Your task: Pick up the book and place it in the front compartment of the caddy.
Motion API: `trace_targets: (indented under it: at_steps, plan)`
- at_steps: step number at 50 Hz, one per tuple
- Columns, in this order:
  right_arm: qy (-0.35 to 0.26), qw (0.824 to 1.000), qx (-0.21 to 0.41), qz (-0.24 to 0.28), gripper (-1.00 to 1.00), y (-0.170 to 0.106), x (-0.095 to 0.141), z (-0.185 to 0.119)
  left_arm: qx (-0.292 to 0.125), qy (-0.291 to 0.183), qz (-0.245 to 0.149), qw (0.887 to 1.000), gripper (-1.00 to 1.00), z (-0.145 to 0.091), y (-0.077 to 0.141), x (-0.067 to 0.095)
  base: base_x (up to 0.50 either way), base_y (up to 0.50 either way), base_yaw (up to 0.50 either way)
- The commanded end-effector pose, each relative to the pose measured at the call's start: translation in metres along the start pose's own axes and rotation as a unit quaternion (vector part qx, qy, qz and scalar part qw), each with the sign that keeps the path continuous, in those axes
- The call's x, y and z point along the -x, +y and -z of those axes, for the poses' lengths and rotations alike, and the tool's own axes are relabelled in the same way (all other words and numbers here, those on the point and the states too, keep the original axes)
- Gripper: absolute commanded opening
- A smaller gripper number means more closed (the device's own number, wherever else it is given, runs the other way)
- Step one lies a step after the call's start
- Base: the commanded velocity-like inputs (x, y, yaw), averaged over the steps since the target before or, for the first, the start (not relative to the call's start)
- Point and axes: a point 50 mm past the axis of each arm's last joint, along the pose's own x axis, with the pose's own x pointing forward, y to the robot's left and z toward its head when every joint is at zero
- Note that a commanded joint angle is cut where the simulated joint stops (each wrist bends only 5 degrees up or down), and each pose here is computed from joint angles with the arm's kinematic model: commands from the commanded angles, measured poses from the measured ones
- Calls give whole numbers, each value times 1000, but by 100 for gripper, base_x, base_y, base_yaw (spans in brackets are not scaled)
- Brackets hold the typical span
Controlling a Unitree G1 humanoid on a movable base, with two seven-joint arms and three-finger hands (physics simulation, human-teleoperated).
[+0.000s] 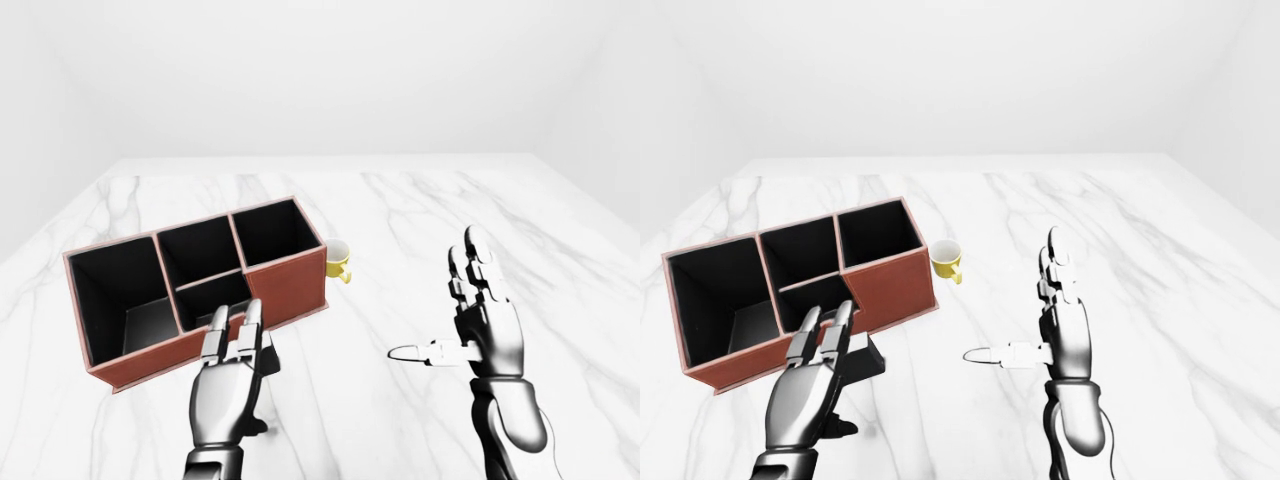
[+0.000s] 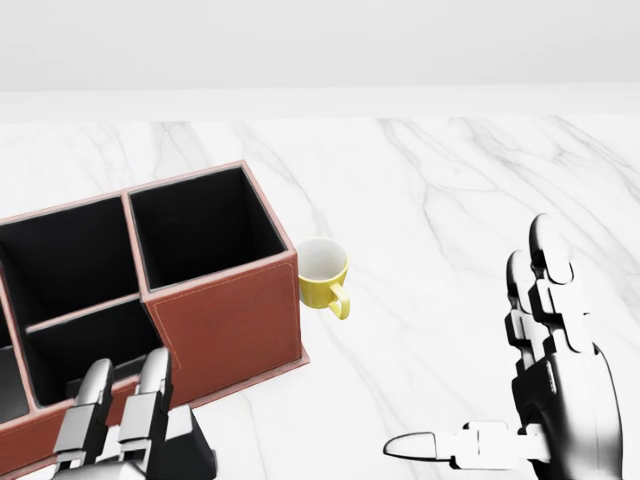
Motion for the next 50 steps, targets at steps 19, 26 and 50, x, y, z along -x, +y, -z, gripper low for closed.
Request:
trace_targets:
  at_steps: [19,26,50]
  plan:
    - [-3,1000,-5,-3,100,3,1,-2,2,38,29,999,100,18,-26,3,0,0,0]
    - [-6,1000,-3,-3,100,3,1,-3,0,42,38,998,100,21,-34,-1,0,0,0]
    - [-8,1000,-1,0,100,2,2,-5,-10,42,55,998,100,22,-44,-13,0,0,0]
